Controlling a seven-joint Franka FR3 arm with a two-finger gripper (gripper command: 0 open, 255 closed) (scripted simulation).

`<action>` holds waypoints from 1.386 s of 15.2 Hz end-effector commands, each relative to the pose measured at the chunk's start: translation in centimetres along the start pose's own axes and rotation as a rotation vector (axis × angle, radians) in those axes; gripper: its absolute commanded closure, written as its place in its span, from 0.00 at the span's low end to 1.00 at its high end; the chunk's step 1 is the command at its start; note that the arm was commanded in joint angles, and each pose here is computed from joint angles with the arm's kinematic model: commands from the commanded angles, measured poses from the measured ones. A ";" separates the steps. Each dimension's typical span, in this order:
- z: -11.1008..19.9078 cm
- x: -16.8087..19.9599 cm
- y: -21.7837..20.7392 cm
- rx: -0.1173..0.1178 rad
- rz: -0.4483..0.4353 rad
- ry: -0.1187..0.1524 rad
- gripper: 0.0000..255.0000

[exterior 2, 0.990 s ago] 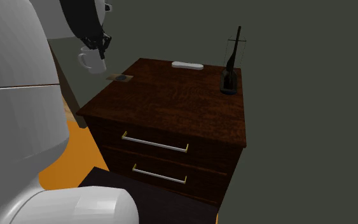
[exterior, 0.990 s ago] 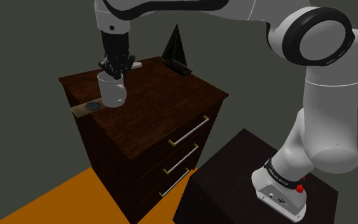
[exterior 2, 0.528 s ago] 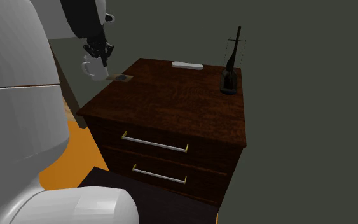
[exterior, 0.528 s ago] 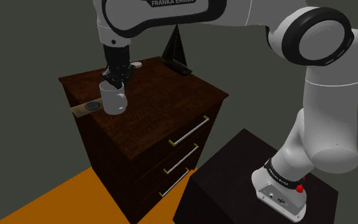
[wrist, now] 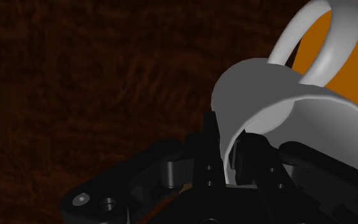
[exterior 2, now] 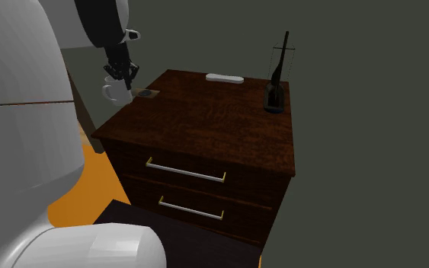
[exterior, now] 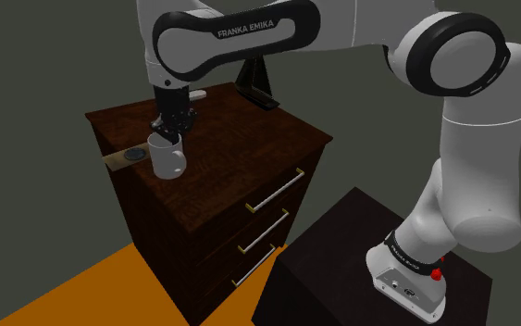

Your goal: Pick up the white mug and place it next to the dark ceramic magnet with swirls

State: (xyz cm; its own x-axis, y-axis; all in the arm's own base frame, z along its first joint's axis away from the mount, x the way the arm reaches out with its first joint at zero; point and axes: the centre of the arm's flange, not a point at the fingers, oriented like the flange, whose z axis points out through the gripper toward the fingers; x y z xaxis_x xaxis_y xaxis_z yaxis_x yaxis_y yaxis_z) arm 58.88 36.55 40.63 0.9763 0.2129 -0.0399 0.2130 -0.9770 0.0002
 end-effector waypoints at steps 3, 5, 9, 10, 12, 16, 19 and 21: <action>2.1 0.1 -0.1 0.000 0.000 0.001 1.00; 3.2 0.1 -0.1 0.000 0.000 0.001 1.00; 4.4 0.2 -0.1 0.000 0.000 0.001 1.00; 4.4 0.2 -0.1 0.000 0.000 0.001 1.00; 4.4 0.2 -0.1 0.000 0.000 0.001 1.00; 4.4 0.2 -0.1 0.000 0.000 0.001 0.00; 4.4 0.2 -0.1 0.000 0.000 0.001 0.00; 4.4 0.2 -0.1 0.000 0.000 0.001 0.00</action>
State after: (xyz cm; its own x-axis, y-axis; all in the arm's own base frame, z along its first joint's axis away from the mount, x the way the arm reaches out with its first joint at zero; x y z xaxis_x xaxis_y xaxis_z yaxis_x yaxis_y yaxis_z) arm 58.85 36.60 36.25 0.9763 0.2131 -0.0393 0.2132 -0.9770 -0.0001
